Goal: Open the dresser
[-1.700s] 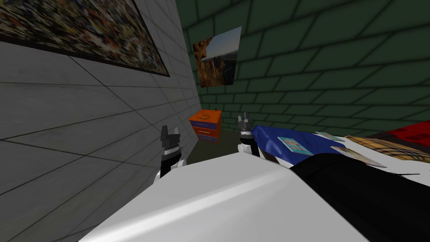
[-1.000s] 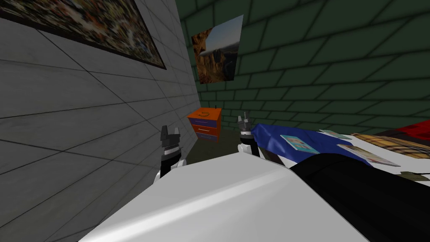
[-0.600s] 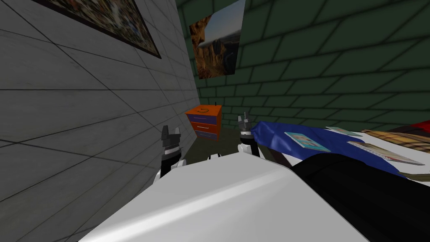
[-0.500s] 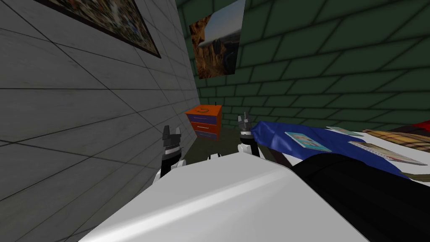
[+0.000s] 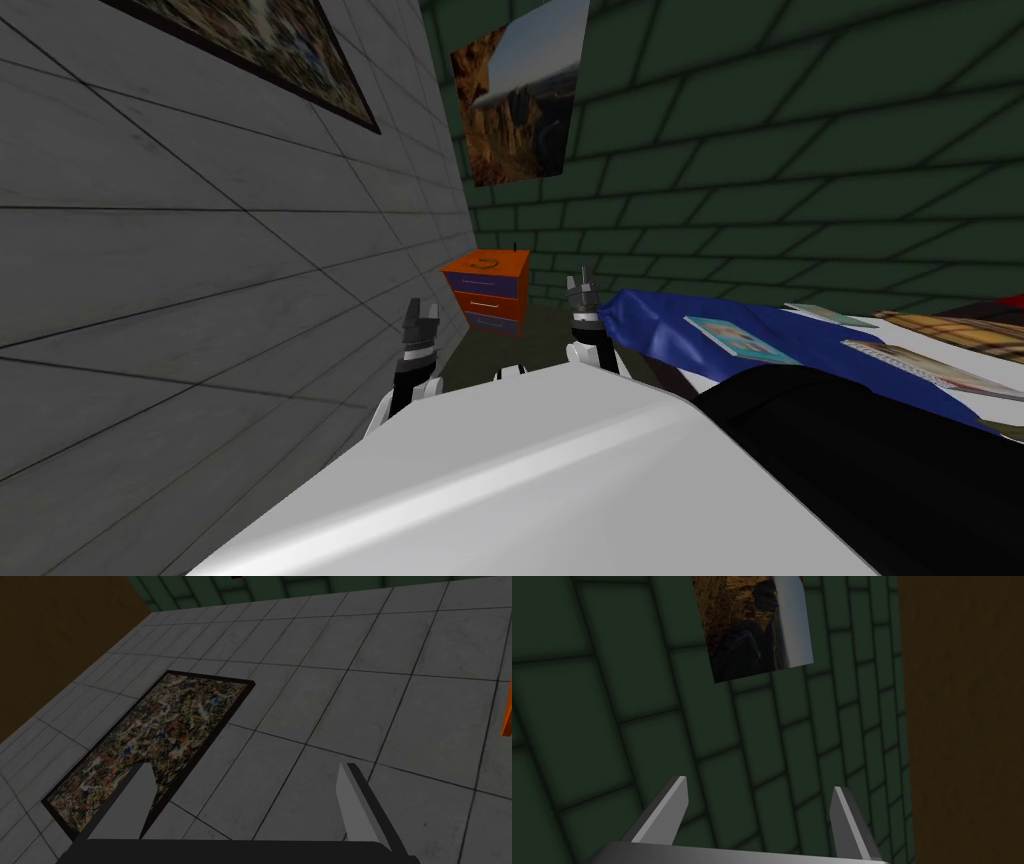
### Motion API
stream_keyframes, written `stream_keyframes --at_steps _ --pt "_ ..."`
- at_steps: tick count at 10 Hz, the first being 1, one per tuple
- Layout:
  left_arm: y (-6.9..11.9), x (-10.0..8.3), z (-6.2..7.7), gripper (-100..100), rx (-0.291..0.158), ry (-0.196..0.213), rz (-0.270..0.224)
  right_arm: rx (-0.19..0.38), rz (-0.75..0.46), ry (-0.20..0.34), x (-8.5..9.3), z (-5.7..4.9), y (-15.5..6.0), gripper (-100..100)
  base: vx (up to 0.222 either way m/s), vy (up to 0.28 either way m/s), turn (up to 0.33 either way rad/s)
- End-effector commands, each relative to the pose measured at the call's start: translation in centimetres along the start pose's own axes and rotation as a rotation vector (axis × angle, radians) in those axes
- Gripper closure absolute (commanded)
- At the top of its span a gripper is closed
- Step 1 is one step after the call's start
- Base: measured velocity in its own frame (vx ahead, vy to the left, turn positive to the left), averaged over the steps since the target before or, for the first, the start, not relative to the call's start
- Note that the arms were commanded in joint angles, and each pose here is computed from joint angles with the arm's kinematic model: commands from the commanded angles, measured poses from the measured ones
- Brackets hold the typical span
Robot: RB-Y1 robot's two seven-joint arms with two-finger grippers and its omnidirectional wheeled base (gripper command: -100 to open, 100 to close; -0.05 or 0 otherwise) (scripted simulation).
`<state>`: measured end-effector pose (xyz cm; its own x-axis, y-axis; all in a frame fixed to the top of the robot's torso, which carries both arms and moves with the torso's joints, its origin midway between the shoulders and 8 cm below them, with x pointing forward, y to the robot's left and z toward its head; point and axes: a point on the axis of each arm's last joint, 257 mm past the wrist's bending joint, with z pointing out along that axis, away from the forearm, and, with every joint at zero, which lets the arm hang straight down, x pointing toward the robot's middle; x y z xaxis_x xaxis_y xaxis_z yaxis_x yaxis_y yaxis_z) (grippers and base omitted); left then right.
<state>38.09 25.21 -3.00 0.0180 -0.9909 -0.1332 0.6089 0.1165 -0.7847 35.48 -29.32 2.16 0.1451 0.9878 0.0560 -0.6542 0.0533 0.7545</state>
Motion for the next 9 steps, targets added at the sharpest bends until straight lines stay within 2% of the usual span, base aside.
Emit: stream_keyframes --at_steps 1,3,5,6,8,9 --pt "2.0 0.9 0.7 -100 -0.012 0.042 0.004 0.000 0.000 0.000 0.0 0.0 0.0 0 0.079 0.040 -0.001" --pt "3.4 1.3 0.7 -100 -0.030 0.054 0.002 0.000 0.000 0.000 0.0 0.0 0.0 0 0.085 0.016 0.000" --pt "5.0 2.1 1.3 -100 -0.036 0.078 -0.002 0.000 0.000 0.000 0.0 0.0 0.0 0 0.058 0.015 0.002" --pt "5.5 2.1 1.1 -100 -0.047 0.077 -0.003 0.000 0.000 0.000 0.0 0.0 0.0 0 0.052 0.024 -0.003" --pt "6.8 3.1 1.9 -100 -0.047 0.100 -0.009 0.000 0.000 0.000 0.0 0.0 0.0 0 0.081 0.019 0.004" --pt "7.7 3.1 1.5 -100 -0.066 0.100 -0.009 0.000 0.000 0.000 0.0 0.0 0.0 0 0.076 0.015 -0.001"
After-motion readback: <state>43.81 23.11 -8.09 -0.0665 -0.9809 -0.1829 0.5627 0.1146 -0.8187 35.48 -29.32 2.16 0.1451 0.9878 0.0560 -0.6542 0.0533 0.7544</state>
